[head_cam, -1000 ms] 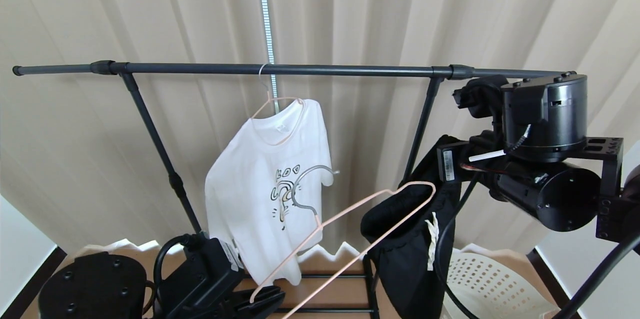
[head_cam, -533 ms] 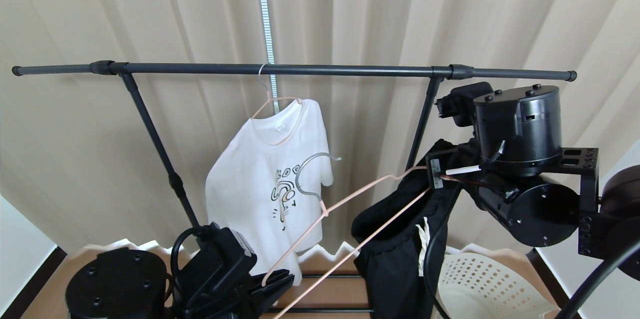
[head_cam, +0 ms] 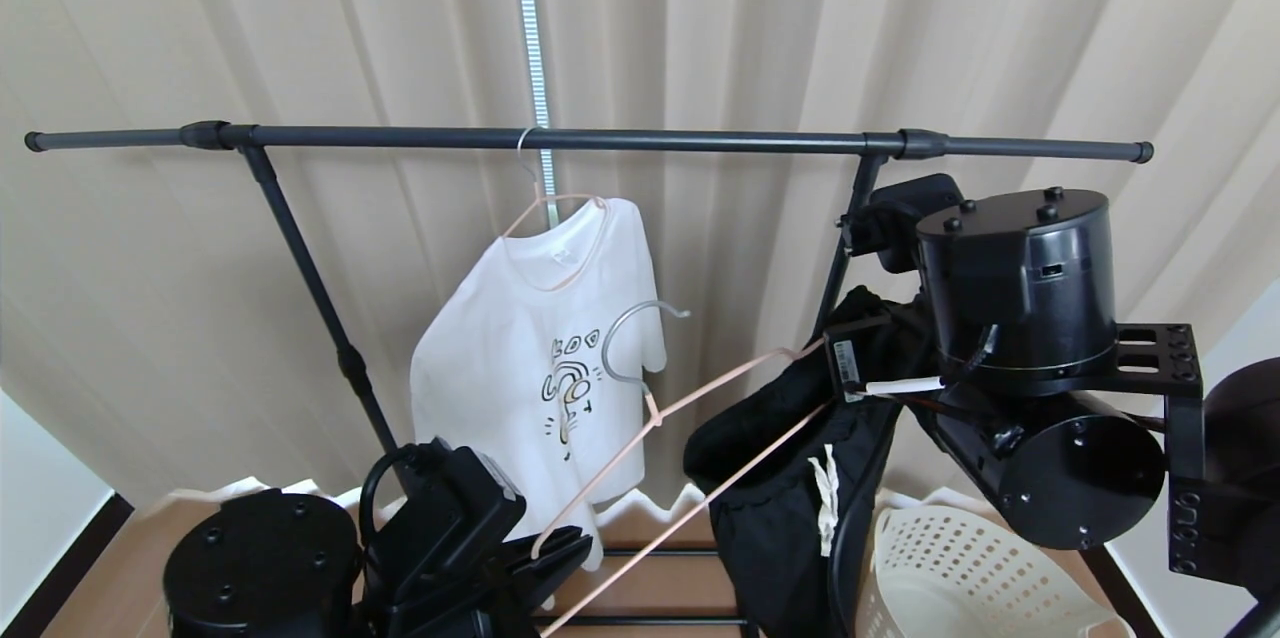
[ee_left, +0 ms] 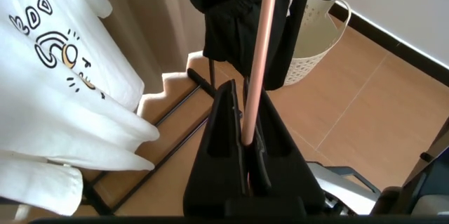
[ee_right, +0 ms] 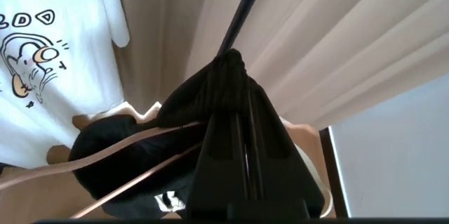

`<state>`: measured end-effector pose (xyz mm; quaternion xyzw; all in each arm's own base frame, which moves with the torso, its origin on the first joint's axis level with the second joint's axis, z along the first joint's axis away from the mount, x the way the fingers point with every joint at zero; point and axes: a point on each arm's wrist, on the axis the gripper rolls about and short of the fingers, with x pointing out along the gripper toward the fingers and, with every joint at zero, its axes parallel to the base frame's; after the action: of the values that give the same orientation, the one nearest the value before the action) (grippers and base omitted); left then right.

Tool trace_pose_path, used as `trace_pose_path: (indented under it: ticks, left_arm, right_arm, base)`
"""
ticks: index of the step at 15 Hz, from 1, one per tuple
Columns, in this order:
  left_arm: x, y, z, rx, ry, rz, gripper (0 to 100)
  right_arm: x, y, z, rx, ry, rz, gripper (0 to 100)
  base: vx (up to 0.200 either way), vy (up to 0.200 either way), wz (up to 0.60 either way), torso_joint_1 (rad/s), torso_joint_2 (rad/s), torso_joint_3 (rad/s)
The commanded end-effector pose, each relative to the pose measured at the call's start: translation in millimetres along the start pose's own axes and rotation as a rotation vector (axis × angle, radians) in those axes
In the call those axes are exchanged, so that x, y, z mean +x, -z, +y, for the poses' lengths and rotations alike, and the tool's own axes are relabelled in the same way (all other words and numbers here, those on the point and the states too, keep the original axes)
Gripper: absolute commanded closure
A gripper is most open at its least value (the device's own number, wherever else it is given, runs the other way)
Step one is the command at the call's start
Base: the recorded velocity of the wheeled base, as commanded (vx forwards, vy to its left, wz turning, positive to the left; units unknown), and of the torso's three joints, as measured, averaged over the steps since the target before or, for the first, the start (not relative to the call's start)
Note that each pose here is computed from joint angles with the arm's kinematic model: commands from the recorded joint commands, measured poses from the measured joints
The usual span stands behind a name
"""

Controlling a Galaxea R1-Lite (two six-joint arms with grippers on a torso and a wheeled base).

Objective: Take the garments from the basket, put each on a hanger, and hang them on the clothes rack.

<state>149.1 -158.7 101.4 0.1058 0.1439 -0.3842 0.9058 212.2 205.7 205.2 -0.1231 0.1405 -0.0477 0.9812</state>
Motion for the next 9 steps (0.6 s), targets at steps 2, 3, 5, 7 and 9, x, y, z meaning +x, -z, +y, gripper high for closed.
trace_pose_path:
  ticks: [2,3,5,7,9]
  left_arm:
    - [8,4,-0.2,0.001,-0.009,0.006,100]
    - [10,4,-0.5,0.000,-0.014,0.005,100]
    - [13,5,0.0,0.001,-0.032,-0.006,100]
    - [14,5,-0.3,-0.001,-0.034,-0.015,100]
    - [14,5,-0.3,-0.001,-0.034,-0.017,100]
  right_arm:
    - [-7,0.9,6.6,-0.008,-0.030,-0.008,100]
    - [-8,0.9,7.5,-0.006,-0.034,-0.010,100]
    - [-14,1.0,11.0,-0.010,-0.056,-0.016,100]
    - [-21,1.7,15.4,-0.011,-0.083,-0.024,100]
    - [-27,2.5,19.6,-0.001,-0.106,-0.030,100]
  base:
    - [0.000,0.000,0.00,0.000,0.00,0.000]
    - [0.000,0.000,0.00,0.000,0.00,0.000]
    - [0.000,0.000,0.00,0.000,0.00,0.000]
    - [0.000,0.000,0.00,0.000,0.00,0.000]
    - [0.000,0.000,0.00,0.000,0.00,0.000]
